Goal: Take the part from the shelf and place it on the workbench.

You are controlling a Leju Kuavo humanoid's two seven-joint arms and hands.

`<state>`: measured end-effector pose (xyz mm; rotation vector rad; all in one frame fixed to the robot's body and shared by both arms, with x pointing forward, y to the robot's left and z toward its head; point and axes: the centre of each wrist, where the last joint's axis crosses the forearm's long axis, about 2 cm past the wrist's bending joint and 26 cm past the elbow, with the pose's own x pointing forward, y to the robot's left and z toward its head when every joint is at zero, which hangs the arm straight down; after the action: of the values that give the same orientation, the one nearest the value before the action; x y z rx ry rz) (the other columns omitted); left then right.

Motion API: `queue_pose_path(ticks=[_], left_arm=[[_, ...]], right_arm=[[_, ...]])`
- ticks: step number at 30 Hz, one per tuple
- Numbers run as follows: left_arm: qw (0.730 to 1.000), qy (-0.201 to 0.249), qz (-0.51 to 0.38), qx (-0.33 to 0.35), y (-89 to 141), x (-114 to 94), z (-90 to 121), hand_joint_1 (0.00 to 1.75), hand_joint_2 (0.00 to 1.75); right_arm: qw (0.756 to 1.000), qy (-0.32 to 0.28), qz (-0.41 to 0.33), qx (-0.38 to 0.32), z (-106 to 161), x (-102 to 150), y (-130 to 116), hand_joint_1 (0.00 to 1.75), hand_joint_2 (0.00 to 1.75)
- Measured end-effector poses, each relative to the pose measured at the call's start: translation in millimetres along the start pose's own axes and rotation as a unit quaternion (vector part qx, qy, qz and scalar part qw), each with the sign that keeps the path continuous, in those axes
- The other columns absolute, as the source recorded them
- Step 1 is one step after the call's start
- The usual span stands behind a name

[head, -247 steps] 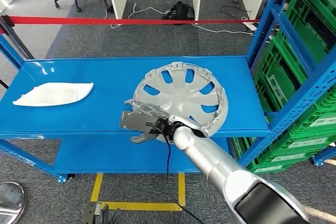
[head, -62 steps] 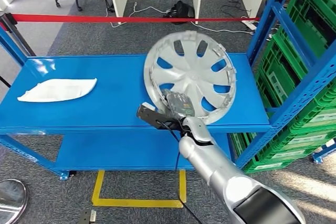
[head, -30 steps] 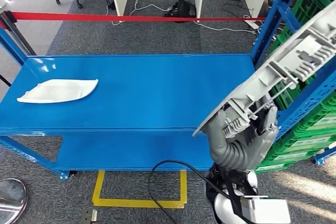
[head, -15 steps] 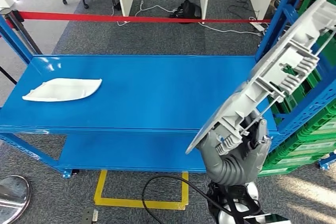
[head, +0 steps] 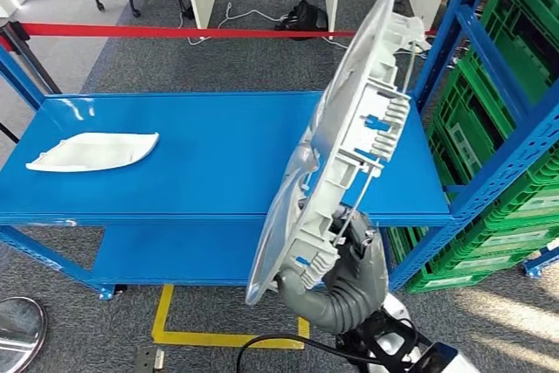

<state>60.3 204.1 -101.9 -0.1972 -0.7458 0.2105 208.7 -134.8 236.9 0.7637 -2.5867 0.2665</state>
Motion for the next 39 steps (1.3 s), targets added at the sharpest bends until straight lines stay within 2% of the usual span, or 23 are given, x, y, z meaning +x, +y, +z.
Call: queue_pose_path(ticks=[12, 20, 29, 39], left_arm=[[1.000, 0.002, -0.003, -0.003, -1.2, 1.5, -1.2, 0.00, 1.75], [1.000, 0.005, -0.002, -0.005, -1.5, 3.3, -2.4, 0.00, 1.75], [0.999, 0.012, 0.029, -0.010, -0.3, 3.5, -2.3, 0.00, 1.75], [0.999, 0.013, 0.046, -0.021, -0.1, 0.3, 0.0, 0.00, 1.75]], right_arm=[[1.000, 0.000, -0.011, 0.021, -0.8, -0.3, -4.5, 1.75, 1.75], [0.997, -0.002, -0.048, 0.052, -0.4, -0.1, -5.7, 1.75, 1.75], [0.999, 0.003, -0.003, 0.045, 2.0, 0.2, -9.3, 1.75, 1.75], [0.999, 0.009, -0.001, 0.036, 5.6, 1.0, -8.5, 1.75, 1.75]])
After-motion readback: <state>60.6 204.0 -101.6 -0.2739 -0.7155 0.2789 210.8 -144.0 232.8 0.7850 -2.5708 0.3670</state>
